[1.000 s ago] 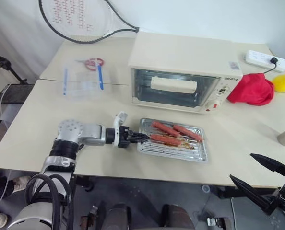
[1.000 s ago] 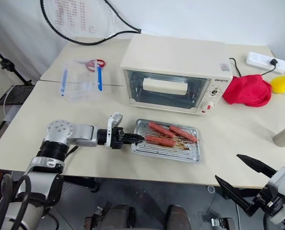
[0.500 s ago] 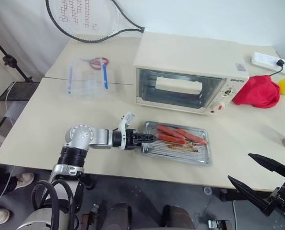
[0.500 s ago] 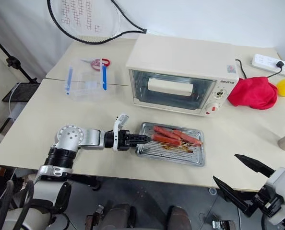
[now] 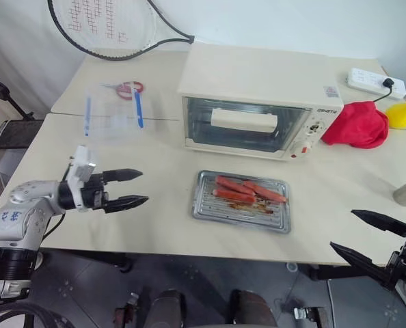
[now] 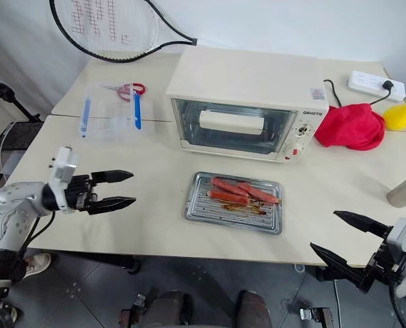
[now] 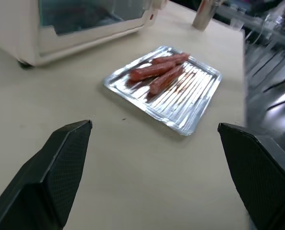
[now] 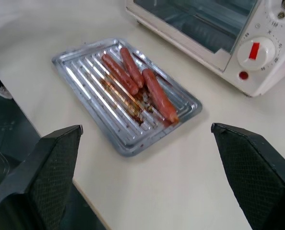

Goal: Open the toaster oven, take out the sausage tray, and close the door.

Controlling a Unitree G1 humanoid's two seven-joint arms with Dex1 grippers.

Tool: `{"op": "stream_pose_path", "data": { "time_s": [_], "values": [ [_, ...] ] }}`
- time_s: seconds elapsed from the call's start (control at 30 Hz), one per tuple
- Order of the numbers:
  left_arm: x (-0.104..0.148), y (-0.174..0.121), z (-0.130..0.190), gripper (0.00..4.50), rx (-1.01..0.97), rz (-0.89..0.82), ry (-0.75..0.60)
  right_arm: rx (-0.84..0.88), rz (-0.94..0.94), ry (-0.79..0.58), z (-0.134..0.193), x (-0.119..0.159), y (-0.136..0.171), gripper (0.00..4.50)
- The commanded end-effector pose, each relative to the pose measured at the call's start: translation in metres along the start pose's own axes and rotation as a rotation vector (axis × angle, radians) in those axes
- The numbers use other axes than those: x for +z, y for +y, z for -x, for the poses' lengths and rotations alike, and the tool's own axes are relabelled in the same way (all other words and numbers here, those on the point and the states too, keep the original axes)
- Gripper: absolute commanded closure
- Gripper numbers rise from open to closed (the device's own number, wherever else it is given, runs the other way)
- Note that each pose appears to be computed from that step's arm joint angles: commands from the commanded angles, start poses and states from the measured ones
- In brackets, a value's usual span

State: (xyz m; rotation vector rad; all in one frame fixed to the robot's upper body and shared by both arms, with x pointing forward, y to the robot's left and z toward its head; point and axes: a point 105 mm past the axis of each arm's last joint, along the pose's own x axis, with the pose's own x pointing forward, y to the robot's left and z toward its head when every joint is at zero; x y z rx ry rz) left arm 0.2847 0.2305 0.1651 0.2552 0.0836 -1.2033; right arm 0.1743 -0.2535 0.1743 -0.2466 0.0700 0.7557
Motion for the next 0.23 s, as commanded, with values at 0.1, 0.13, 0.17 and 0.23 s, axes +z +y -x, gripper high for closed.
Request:
{"op": "stream_pose_path", "data": {
  "time_s": [0.1,0.13,0.17,0.23],
  "values": [
    [0.014,-0.005,0.032,0.05,0.026,-0.175,0.048,0.064,0.047,-0.08,-0.006,0.024,0.01,0.0],
    [0.017,-0.004,0.03,0.05,0.04,-0.183,0.036,0.077,0.047,-0.078,-0.007,0.024,0.013,0.0],
    [0.019,-0.005,0.029,0.05,0.045,-0.178,0.01,0.092,0.052,-0.078,-0.009,0.023,0.016,0.0],
    [0.02,-0.009,0.025,0.05,0.033,-0.17,-0.013,0.104,0.038,-0.08,-0.011,0.021,0.019,0.0]
  ]
}}
